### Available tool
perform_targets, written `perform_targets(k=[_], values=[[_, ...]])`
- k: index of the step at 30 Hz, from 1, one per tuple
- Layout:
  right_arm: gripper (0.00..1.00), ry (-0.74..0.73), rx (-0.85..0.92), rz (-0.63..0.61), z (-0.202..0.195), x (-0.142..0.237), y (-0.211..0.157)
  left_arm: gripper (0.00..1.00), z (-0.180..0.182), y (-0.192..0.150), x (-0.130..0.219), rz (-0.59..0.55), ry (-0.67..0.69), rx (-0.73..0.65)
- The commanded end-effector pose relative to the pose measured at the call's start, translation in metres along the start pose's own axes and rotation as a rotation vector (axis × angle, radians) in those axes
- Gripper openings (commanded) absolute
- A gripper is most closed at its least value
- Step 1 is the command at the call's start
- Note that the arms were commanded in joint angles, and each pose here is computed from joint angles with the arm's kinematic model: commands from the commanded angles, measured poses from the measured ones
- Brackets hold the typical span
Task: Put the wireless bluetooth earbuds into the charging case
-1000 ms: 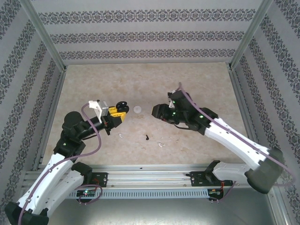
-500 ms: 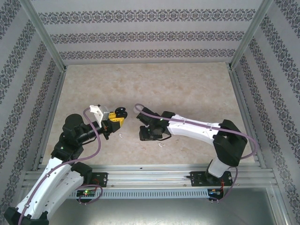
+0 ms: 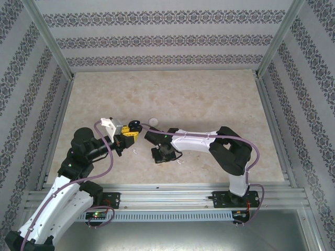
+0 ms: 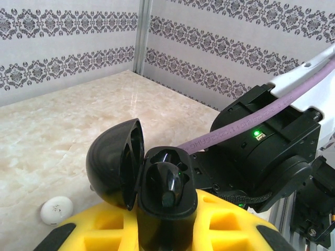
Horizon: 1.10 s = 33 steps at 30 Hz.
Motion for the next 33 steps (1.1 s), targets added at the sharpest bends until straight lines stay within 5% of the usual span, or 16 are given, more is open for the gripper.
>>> perform_targets(k=[1, 22, 33], values=[[0.17, -0.016, 0.000, -0.008, -0.008, -0.002, 0.006, 0.03, 0.001, -0.001, -0.001, -0.013, -0.002, -0.011], [0.18, -0.082, -0.066, -0.073, -0.060, 0.023, 0.040, 0.03, 0.003, -0.001, -0.007, -0.022, -0.018, 0.014], [0.19, -0.021, -0.064, -0.111, -0.051, 0.052, 0.048, 0.03, 0.002, 0.000, -0.006, -0.021, -0.016, 0.013]])
Point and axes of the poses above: each hand's point on the last joint's axis, 136 mm out from that joint toward the fingers, its own x axis back along the fingers, its own z axis along the line the jaws close on, y = z × x, the point moved 6 cm from there along x, back along the fingers, and after that the axes turned 2 degrees about -x, right-handed, at the moved point
